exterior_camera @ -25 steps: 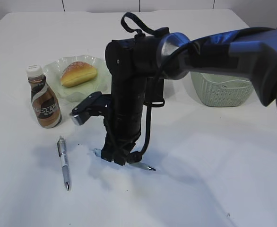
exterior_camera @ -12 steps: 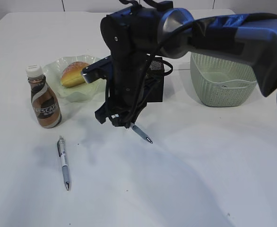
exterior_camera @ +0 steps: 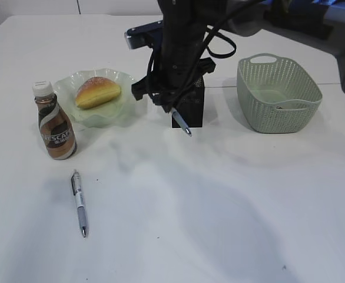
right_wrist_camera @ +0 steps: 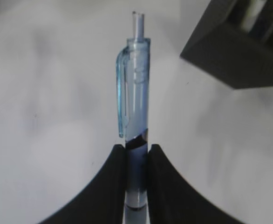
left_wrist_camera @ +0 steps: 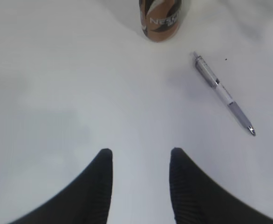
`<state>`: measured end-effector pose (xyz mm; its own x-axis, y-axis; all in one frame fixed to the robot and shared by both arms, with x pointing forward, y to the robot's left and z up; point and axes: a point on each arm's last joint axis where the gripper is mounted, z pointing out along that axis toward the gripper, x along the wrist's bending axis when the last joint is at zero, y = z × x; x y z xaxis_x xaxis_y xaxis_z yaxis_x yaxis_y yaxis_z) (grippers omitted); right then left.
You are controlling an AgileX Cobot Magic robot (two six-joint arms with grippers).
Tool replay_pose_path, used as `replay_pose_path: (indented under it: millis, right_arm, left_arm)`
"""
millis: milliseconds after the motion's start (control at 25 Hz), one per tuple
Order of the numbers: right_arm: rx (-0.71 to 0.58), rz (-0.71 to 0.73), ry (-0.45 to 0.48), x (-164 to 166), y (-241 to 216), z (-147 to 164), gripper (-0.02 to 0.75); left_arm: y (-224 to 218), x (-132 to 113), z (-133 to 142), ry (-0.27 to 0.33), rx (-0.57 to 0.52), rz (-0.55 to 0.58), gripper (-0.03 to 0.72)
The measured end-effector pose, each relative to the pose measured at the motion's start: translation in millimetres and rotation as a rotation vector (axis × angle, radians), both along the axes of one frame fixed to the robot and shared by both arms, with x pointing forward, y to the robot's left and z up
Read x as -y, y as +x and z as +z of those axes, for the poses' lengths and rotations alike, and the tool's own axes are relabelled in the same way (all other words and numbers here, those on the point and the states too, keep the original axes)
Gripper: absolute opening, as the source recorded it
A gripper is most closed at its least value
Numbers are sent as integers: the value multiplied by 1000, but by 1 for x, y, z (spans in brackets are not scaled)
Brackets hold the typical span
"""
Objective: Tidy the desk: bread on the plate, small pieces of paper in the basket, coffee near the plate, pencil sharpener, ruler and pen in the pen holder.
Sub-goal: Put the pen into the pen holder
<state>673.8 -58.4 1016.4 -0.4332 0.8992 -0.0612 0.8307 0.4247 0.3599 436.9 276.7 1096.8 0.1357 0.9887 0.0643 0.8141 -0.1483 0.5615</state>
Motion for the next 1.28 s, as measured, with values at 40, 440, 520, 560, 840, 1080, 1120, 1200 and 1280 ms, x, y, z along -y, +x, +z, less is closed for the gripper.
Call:
replay_pose_path:
  millis: [40, 440, 520, 560, 840, 1080, 1120, 1200, 1280]
  right_arm:
    - [20, -5, 3, 2, 3, 2, 110]
    - [304, -40, 7, 13, 31, 17, 110]
    - [349, -45, 8, 14, 34, 20, 110]
    - [382, -50, 16, 15, 37, 22, 110]
    - [463, -69, 53, 28, 50, 27, 110]
    - [522, -88, 64, 32, 55, 31, 110]
    - [544, -89, 62, 32, 56, 33, 110]
    - [572, -99, 69, 32, 58, 33, 110]
    - [601, -110, 73, 33, 60, 30, 110]
  left_arm:
    - [1, 0, 1, -2, 11, -1, 281]
    - [10, 2, 8, -23, 147, -12, 279]
    - [13, 3, 11, -29, 182, -14, 279]
    - [14, 3, 12, -31, 197, -16, 279]
    - [20, 4, 13, -39, 245, -21, 279]
    - [28, 6, 7, -37, 227, -22, 279]
    - [28, 6, 7, -37, 230, -22, 279]
    - [29, 6, 7, -38, 236, -23, 278]
    - [30, 6, 7, -40, 245, -24, 278]
